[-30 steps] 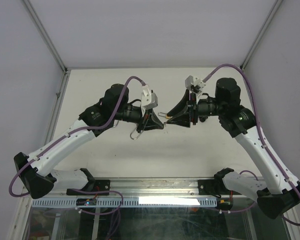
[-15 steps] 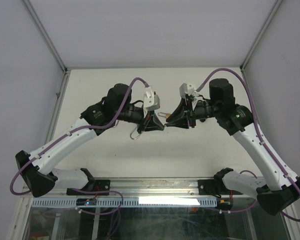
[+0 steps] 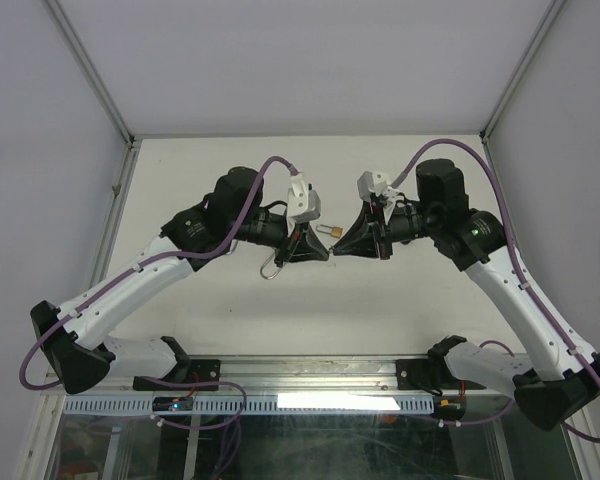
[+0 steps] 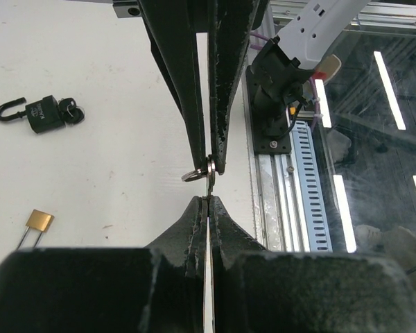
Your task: Unlock with the key
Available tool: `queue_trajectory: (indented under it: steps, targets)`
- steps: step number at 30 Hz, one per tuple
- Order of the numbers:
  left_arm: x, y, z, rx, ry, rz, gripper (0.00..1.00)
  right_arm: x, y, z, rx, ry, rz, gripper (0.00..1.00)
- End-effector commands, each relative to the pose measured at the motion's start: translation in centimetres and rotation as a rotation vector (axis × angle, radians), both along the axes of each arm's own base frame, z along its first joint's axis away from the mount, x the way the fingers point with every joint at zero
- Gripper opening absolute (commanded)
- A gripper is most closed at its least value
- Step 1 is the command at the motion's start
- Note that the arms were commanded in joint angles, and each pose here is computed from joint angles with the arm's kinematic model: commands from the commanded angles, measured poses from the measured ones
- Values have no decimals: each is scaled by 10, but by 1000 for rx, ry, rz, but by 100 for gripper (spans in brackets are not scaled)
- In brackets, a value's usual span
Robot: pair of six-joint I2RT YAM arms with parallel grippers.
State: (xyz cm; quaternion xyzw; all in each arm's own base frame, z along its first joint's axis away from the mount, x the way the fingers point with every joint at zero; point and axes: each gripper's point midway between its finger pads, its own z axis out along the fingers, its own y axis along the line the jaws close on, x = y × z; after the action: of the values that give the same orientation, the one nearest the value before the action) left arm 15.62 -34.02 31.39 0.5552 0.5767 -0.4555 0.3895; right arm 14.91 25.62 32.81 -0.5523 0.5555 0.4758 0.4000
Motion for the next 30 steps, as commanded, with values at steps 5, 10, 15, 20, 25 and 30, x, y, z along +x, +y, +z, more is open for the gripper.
queue_trajectory:
  steps: [5,10,15,20,25,30]
  targets:
    - [-4,-8,24,-56,-67,-29,0,-7,6,25,73,-93,61,0]
    - [-2,-6,24,-62,-75,-8,0,-14,4,24,95,-113,75,0]
    - [-4,-5,29,-109,-98,3,0,-11,5,21,115,-93,32,0]
    - [-7,-3,30,-125,-86,4,0,-8,4,25,145,-102,-3,0]
    - [-9,-1,34,-141,-90,7,20,-6,3,29,149,-93,-32,0]
    - [-10,6,36,-147,-106,30,53,-3,-1,37,163,-104,-61,0]
